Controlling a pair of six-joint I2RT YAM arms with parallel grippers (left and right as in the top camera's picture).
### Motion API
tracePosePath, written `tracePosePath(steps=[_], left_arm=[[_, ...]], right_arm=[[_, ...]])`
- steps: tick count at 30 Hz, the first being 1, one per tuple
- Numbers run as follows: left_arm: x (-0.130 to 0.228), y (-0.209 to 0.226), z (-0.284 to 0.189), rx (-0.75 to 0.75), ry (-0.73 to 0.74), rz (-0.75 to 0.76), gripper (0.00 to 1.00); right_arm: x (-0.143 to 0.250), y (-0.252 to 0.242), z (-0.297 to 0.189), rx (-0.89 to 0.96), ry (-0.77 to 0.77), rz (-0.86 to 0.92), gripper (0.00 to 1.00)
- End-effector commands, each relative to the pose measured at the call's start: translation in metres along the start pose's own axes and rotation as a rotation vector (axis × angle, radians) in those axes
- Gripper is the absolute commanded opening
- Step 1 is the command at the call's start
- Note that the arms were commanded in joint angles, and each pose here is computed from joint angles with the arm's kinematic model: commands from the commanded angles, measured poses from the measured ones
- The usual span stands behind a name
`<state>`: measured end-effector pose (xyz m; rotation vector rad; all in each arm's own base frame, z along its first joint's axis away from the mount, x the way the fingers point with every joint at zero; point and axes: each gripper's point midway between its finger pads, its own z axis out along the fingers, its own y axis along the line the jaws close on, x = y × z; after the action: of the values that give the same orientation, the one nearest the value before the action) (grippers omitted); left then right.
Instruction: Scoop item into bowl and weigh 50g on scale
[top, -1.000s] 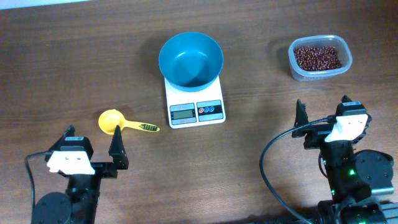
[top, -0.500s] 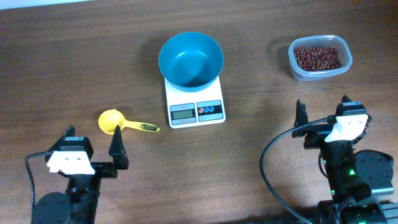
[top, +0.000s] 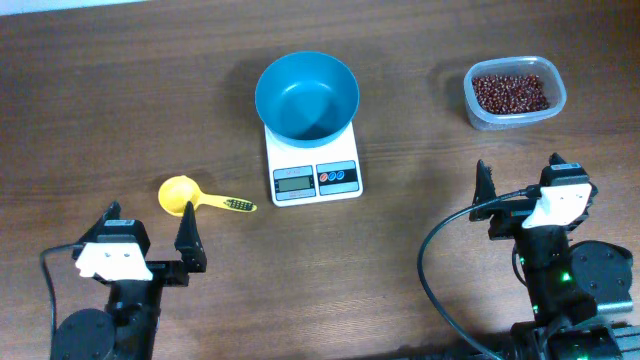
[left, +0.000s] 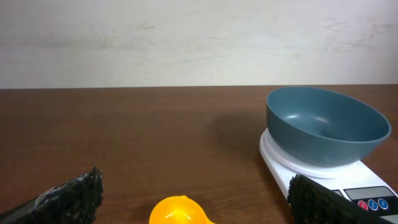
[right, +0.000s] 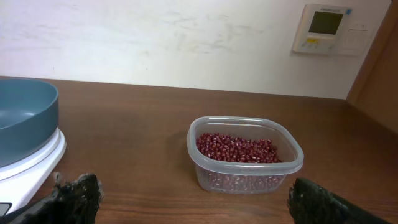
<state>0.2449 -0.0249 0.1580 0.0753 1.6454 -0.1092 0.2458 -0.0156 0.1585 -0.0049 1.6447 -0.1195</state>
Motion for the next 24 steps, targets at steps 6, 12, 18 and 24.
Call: tracePosePath(steps=[6, 12, 18, 24], left_arm=[[-0.004, -0.002, 0.0, 0.008, -0.02, 0.017, 0.99], [-0.002, -0.002, 0.0, 0.007, -0.011, 0.016, 0.99], [-0.003, -0.019, -0.001, 0.11, -0.014, 0.016, 0.99], [-0.03, -0.061, -0.017, 0.358, -0.058, -0.043, 0.99]], right_arm=[[0.003, -0.004, 0.0, 0.022, 0.006, 0.004, 0.99], [0.003, -0.004, 0.0, 0.022, 0.006, 0.005, 0.99], [0.003, -0.004, 0.0, 0.022, 0.006, 0.005, 0.99], [0.003, -0.004, 0.0, 0.022, 0.006, 0.004, 0.99]])
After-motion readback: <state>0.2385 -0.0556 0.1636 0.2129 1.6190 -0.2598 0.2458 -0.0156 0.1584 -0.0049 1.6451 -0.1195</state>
